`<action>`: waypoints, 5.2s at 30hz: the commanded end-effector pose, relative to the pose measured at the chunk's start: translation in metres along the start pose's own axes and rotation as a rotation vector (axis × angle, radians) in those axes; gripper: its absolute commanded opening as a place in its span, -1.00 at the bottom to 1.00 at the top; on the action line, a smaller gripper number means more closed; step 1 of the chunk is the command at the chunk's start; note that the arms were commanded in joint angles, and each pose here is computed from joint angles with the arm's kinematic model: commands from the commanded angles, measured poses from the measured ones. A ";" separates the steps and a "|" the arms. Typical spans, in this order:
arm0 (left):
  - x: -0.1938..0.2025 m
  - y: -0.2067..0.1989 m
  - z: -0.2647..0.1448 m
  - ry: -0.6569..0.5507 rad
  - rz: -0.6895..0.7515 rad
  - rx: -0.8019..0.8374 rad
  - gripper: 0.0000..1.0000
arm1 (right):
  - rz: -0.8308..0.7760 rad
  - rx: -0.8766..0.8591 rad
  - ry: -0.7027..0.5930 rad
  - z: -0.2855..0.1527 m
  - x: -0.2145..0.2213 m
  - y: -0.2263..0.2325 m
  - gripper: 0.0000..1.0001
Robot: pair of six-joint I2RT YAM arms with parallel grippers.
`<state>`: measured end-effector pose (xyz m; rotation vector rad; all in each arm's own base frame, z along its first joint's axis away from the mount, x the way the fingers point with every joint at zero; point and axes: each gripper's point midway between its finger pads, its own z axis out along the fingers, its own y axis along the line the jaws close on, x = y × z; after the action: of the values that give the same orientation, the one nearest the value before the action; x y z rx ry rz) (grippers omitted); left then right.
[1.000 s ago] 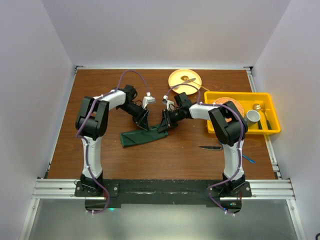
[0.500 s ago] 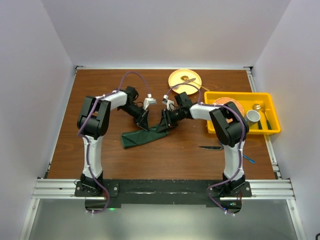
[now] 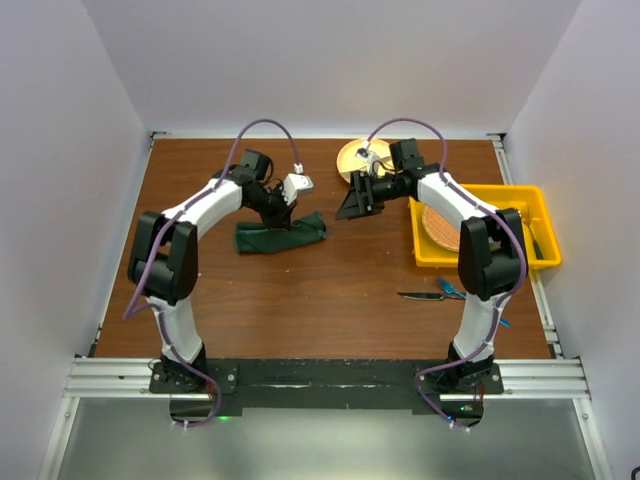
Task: Fold the napkin into a case and place the utensils inside
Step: Turn over the smaller rectangle-folded napkin at the center of the board, then smooth out the smaller rectangle-folded napkin at the center of the board, then rotate the smaller rectangle-folded napkin at the center of the board, then smooth out the smaller rectangle-folded napkin at the center of the board.
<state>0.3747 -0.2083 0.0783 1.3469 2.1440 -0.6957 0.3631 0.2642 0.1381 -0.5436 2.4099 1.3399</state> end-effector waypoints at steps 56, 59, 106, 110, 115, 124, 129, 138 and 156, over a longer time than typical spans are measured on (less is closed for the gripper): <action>0.043 -0.024 -0.103 -0.132 -0.232 -0.314 -0.93 | -0.242 0.089 0.105 0.109 -0.015 -0.001 -0.36; 0.052 -0.029 -0.100 -0.114 -0.255 -0.285 -0.94 | -0.222 0.102 0.182 0.106 0.019 -0.008 -0.38; 0.107 -0.047 -0.065 0.163 -0.114 -0.025 -0.55 | -0.267 0.191 0.260 0.038 0.080 0.003 0.35; 0.118 -0.042 -0.047 0.201 -0.141 -0.037 -0.57 | -0.244 0.183 0.310 0.043 0.102 -0.007 0.26; 0.110 -0.018 -0.024 0.203 -0.144 -0.076 -0.63 | -0.243 0.165 0.340 0.049 0.125 -0.008 0.16; 0.066 0.053 0.019 0.129 -0.190 -0.108 -0.64 | -0.221 0.087 0.358 0.085 0.157 0.024 0.17; 0.049 0.068 0.018 0.097 -0.241 -0.098 -0.53 | -0.258 0.081 0.375 0.081 0.147 0.039 0.35; 0.011 0.054 -0.099 -0.282 -0.334 -0.170 0.88 | -0.366 -0.029 0.155 0.023 0.095 0.109 0.63; -0.020 0.009 -0.173 -0.589 -0.440 -0.243 1.00 | -0.018 -0.185 0.312 0.140 0.149 0.095 -0.06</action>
<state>0.3702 -0.1039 0.2031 0.4639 1.9973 -0.8162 0.1991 0.3938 0.0805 -0.9444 2.5158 1.5356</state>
